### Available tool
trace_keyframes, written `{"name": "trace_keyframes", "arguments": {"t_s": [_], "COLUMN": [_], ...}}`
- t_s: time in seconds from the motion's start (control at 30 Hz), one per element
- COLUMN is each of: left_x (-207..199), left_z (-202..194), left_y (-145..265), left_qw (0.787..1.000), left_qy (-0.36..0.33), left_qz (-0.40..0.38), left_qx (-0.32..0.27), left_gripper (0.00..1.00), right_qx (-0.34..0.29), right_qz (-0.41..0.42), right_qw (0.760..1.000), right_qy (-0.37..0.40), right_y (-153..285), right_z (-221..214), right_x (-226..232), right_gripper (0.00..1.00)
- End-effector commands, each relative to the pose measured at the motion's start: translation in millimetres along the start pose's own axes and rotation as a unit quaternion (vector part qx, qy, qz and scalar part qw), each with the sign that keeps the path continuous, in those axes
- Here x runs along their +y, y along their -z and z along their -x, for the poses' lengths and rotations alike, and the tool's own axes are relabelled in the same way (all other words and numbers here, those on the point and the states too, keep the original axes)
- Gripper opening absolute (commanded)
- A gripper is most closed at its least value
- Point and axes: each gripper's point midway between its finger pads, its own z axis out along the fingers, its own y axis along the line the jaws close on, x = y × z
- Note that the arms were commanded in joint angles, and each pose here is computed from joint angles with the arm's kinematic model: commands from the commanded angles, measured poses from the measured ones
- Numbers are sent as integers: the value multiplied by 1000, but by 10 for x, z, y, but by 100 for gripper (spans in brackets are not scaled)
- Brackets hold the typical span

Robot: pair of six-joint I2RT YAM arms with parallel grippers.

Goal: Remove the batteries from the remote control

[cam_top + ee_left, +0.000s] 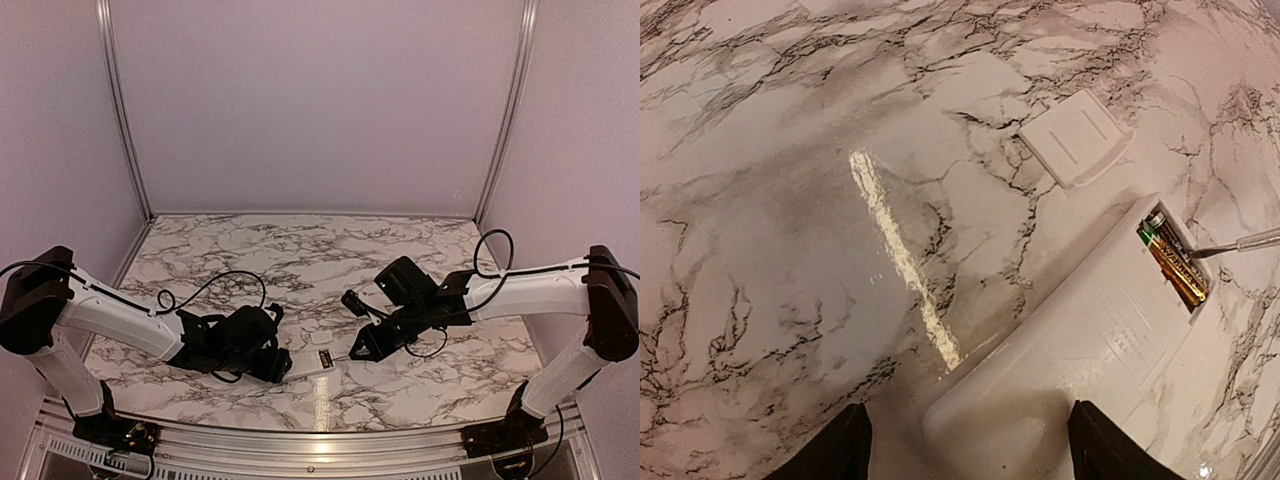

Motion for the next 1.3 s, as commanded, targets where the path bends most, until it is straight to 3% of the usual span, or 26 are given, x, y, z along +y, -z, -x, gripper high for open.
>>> {"name": "trace_keyframes", "arguments": {"t_s": [0.0,0.3,0.73,1.27], "left_x": [52,-164,-263,-239], "left_z": [-74,-138,-155,-152], "left_y": [114,52,-162,-210], "left_qw": [1000,999,998,999], "left_qy": [0,5,1,-8], "left_qz": [19,-41,-51,-41], "left_qx": [16,24,28,27], "left_gripper": [71,72,66,62], "right_qx": [15,11,39,-6], "right_qz": [-1,3,10,-4], "right_qw": [1000,1000,999,1000], "right_qy": [5,11,21,28], "right_y": [-67,-50,-257,-133], "right_z": [-64,25,-127,201], "right_x": [9,61,161,237], "right_gripper": [0,0,0,0]}}
